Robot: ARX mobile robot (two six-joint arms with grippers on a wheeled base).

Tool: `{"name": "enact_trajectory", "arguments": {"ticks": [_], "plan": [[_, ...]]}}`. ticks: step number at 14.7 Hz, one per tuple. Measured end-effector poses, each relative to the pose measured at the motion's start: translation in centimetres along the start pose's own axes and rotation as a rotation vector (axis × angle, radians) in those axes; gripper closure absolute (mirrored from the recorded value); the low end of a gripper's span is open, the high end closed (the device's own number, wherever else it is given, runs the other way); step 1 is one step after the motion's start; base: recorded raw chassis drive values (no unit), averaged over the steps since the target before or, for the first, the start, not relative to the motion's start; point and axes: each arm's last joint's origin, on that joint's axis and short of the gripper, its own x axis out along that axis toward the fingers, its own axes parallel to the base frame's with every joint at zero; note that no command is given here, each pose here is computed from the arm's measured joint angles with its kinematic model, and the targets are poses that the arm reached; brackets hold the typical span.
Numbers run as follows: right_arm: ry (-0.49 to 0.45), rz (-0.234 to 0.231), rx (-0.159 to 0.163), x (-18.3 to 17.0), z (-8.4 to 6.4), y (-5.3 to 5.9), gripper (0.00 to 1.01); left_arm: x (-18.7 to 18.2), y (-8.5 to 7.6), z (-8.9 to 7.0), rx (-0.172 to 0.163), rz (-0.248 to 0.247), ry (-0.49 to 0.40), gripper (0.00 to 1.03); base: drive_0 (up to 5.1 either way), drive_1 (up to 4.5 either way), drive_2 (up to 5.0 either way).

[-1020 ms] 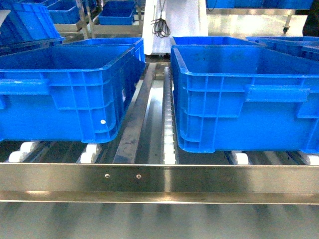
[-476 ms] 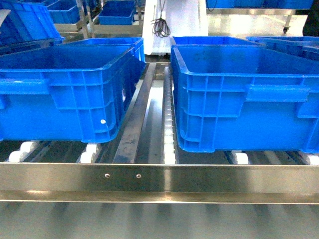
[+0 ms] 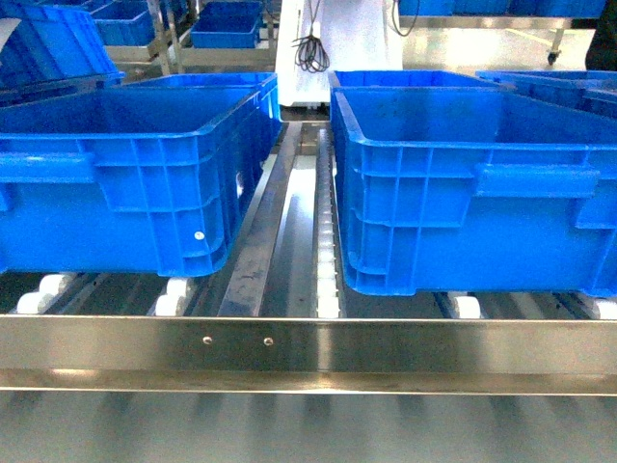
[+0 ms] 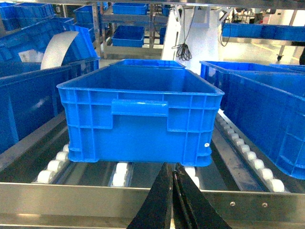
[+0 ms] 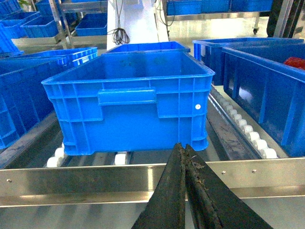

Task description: Sort blue parts and orange caps into right shelf containers

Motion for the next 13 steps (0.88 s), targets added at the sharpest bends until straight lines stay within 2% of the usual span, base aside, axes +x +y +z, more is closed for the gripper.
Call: {"name": "enact_trajectory", "arguments": {"ticks": [1, 2, 3, 6, 7, 13], "plan": [[0.0, 0.0, 0.0, 0.0, 0.0, 0.0, 0.99, -0.1, 0.0, 0.0, 0.0, 0.0, -0.003, 1.01, 0.0, 0.0, 0.0], [0.0, 0.0, 0.0, 0.0, 0.0, 0.0, 0.99, -0.7, 0.0, -0.5, 0.0, -0.001, 0.048, 1.01, 0.0, 0.0, 0.0], [0.0, 0.0, 0.0, 0.0, 0.0, 0.0, 0.99, -1.2, 0.0, -0.2, 0.0, 0.0, -0.002, 1.01, 0.0, 0.0, 0.0], [0.0, -0.002, 0.0, 0.0, 0.0, 0.0, 0.99, -1.2, 0.0, -0.3, 0.0, 0.0, 0.013, 1.01, 0.0, 0.0, 0.0], [0.0, -0.002, 0.0, 0.0, 0.0, 0.0, 0.93, -1.2, 0.0, -0.3, 0.0, 0.0, 0.014, 1.01, 0.0, 0.0, 0.0], [0.0, -0.002, 0.0, 0.0, 0.0, 0.0, 0.07, -1.2, 0.0, -0.3, -0.002, 0.0, 0.014, 0.18, 0.0, 0.0, 0.0]]}}
